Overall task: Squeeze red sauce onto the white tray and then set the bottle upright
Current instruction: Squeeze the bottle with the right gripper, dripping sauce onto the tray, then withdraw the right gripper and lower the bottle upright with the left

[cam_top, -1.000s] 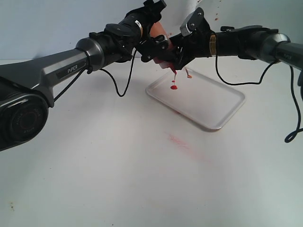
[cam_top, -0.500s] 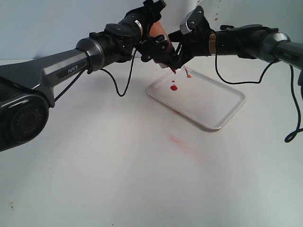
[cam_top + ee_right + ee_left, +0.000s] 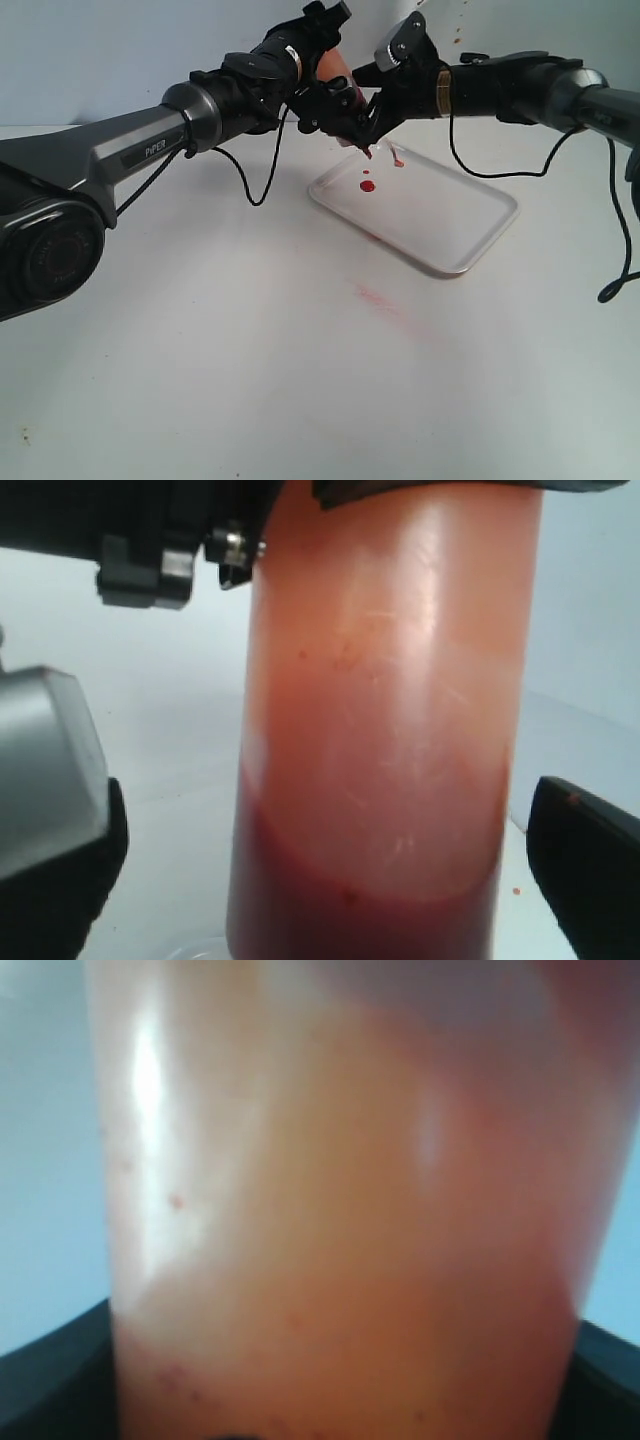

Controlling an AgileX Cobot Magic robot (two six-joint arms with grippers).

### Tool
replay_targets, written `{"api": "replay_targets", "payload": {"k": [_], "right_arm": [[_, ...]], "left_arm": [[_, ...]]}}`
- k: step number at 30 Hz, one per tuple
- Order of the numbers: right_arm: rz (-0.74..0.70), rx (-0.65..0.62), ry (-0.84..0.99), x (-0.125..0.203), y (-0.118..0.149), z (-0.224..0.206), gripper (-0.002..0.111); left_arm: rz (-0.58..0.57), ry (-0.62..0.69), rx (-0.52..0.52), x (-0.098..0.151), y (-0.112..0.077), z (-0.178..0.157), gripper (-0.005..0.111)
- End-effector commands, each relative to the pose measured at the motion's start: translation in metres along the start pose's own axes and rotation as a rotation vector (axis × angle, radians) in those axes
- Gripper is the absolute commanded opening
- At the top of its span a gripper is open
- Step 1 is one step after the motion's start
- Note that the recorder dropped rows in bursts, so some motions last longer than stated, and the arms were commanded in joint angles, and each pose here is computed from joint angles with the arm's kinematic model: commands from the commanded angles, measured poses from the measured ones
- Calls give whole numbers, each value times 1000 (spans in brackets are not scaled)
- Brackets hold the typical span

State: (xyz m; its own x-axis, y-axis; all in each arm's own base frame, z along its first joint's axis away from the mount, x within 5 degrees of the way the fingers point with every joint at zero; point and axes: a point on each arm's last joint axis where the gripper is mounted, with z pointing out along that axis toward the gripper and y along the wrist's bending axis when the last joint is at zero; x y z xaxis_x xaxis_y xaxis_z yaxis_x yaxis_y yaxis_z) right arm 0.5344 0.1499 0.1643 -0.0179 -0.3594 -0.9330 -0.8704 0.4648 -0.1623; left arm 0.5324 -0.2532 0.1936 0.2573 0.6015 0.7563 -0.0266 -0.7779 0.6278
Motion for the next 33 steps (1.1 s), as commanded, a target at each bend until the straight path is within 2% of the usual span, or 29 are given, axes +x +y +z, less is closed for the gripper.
{"api": "replay_targets", "payload": {"k": [1,2,3,5,6,17,20,22,25,27,30,33], "right_arm": [[-40,28,27,-10,5,7,83],[-42,34,30,-11,6,9,73],[-42,42,32,-11,6,9,56],[-42,43,33,-11,5,9,14],[-41,48,33,-10,4,7,1],[1,90,27,-8,-6,0,0],[3,74,21,-8,-6,-2,15],[18,73,20,-8,-6,-2,40],[28,72,21,-8,-6,-2,84],[22,48,24,-8,-7,-7,105],[76,-9,-5,-6,-15,-26,105],[133,15,-16,-8,-29,-46,102]], "left_arm": [[-18,25,-14,10,7,-3,0],[-18,25,-14,10,7,-3,0],[-18,25,-14,10,7,-3,0],[-18,25,-14,10,7,-3,0],[-18,25,-14,10,7,-3,0],[-18,25,-14,10,7,-3,0],[-18,25,-14,10,7,-3,0],[-18,25,-14,10,7,-3,0],[-18,25,-14,10,7,-3,0],[-18,25,-14,10,7,-3,0],[-18,26,-12,10,7,-3,0],[-18,28,-11,11,7,-3,0]]}}
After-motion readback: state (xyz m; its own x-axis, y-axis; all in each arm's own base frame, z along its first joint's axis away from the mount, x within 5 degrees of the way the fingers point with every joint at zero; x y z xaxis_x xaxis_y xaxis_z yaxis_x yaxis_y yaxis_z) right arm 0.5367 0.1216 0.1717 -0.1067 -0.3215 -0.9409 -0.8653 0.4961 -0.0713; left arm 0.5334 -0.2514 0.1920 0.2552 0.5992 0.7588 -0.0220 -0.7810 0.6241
